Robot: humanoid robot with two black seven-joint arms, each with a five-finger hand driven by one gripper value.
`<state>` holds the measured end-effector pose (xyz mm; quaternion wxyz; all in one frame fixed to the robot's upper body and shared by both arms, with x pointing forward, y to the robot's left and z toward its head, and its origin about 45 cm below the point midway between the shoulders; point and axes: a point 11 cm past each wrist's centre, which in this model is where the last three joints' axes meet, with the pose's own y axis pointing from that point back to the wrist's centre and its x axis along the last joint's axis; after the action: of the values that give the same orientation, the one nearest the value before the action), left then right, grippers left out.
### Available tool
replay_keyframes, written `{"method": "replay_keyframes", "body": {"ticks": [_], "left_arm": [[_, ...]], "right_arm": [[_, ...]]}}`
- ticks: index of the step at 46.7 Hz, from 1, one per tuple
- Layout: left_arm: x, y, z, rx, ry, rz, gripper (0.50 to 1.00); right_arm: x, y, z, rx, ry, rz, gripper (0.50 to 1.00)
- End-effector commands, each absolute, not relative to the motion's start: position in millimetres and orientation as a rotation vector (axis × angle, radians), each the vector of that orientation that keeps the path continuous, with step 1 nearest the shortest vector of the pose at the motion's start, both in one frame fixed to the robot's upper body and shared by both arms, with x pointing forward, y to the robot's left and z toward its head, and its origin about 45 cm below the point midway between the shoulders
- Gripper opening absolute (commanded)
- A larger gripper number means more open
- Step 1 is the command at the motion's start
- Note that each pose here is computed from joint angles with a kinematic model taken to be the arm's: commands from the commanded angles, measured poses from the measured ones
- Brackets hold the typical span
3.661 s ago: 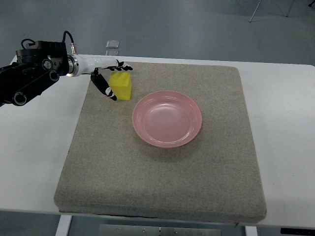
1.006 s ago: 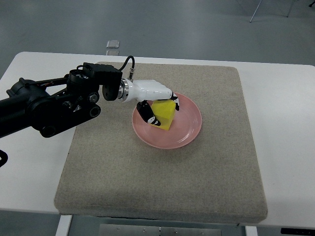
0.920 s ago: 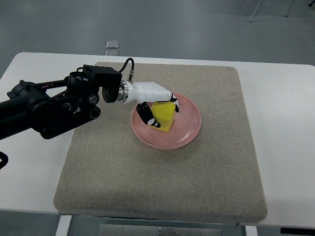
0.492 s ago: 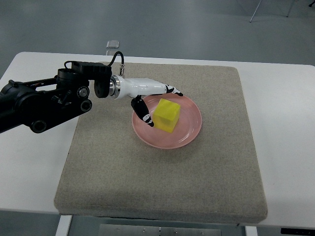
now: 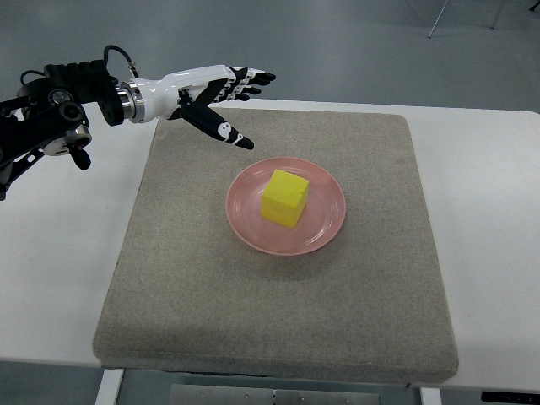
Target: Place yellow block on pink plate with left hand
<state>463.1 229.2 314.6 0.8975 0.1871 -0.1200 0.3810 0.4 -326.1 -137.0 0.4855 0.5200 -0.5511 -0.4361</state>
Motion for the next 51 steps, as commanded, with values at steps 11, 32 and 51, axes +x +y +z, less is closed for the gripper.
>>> {"method": "replay_keyframes", "body": {"ticks": [11, 32, 51], "left_arm": [[488, 299, 301, 0.090, 0.164, 1.083, 0.996], [456, 339, 247, -0.152, 0.476, 1.036, 0.996], [461, 328, 245, -0.142, 0.527, 1.016, 0.996]], "right_arm": [[1, -326, -137, 1.266, -1.342, -1.061, 0.924], [0, -326, -137, 1.266, -1.340, -1.061, 0.924], [0, -326, -137, 1.264, -1.342, -1.063, 0.924]]}}
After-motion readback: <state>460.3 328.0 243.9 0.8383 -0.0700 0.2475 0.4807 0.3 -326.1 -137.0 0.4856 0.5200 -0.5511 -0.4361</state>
